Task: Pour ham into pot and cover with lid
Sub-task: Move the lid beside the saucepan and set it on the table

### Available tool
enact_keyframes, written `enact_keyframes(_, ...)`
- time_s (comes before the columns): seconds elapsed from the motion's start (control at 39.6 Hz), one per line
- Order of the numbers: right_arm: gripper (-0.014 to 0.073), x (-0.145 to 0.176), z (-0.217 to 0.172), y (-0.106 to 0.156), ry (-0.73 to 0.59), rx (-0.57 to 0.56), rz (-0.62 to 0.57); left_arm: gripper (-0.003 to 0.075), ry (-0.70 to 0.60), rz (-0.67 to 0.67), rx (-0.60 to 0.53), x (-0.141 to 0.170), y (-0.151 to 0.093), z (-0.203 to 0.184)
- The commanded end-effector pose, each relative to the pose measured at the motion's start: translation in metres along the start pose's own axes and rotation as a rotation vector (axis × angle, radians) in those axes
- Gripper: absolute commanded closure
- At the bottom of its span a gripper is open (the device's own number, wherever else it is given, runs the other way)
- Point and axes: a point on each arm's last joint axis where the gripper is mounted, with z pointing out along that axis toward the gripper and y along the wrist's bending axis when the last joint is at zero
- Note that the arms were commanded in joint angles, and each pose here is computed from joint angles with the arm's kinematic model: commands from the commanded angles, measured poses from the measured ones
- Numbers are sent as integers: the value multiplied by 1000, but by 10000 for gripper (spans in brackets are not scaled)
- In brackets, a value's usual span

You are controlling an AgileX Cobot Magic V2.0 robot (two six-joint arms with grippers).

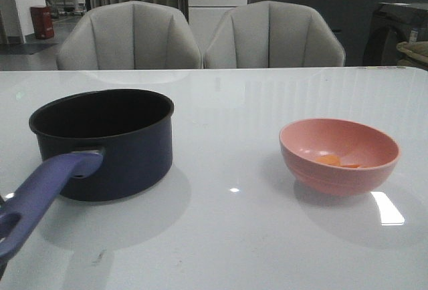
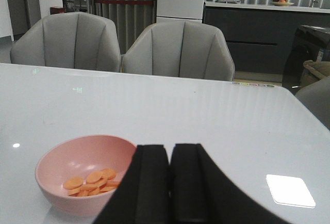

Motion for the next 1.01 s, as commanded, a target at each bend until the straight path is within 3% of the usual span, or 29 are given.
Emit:
enact_keyframes(0.0,459,-4,-1,0,-77,3,-4,113,-75,15,-2,-3,-2,-25)
enact_keyframes(0.18,459,-4,-1,0,-77,3,-4,113,-175,40,6,-1,-10,-55)
enact_keyframes(0.43,459,-4,-1,0,-77,3,-4,113,-298,148,46,14,-41,-96)
enact_keyframes(0.61,459,-4,-1,0,-77,3,-4,113,-417,169,63,38,-43,-123)
enact_keyframes(0.98,459,-4,-1,0,-77,3,-4,113,-824,188,161,116,-42,-175)
